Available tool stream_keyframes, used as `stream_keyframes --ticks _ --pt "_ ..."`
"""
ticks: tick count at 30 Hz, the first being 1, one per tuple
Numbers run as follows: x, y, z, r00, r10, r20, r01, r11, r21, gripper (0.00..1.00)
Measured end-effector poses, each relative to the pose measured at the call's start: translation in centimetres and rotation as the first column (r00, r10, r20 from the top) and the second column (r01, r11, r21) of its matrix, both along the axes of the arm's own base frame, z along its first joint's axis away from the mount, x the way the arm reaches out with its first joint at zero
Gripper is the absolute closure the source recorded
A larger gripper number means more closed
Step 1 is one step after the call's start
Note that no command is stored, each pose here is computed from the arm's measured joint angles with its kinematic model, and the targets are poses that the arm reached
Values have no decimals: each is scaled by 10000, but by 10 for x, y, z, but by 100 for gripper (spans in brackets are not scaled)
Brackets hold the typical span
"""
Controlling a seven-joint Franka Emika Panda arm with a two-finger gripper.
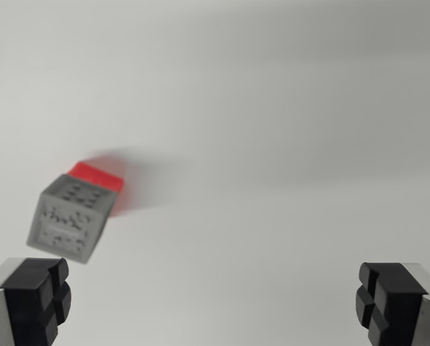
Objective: Destack cube
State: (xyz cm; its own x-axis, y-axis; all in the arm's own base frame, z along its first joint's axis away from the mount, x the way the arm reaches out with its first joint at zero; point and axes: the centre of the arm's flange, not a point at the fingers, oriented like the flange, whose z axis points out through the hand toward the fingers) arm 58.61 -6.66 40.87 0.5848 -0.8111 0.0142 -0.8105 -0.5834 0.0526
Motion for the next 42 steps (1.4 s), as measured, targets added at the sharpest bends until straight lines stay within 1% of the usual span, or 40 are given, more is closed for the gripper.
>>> stream_keyframes --ticks 5,9,13,15,17,20,26,28,30,31,34,40,42 --pt "-2 4 -6 9999 -109 -6 109 9999 1 0" --pt "-5 8 -11 9998 -211 19 211 9998 4 0" --pt "-7 13 -17 9994 -333 32 333 9994 14 0" --pt "-9 16 -21 9992 -408 30 408 9992 21 0" --pt "-11 19 -24 9988 -494 47 494 9988 27 0" --pt "-13 23 -29 9982 -601 51 601 9982 37 0" --pt "-19 34 -42 9960 -884 81 884 9961 68 0" --pt "-21 37 -46 9953 -970 83 969 9953 76 0" --pt "-23 41 -51 9940 -1087 106 1086 9940 91 0" --pt "-24 43 -54 9934 -1138 102 1137 9935 97 0" --pt "-28 49 -60 9917 -1282 113 1281 9917 115 0" --pt "-35 61 -75 9869 -1606 157 1603 9870 144 0" --pt "-38 65 -80 9847 -1733 174 1730 9848 158 0"
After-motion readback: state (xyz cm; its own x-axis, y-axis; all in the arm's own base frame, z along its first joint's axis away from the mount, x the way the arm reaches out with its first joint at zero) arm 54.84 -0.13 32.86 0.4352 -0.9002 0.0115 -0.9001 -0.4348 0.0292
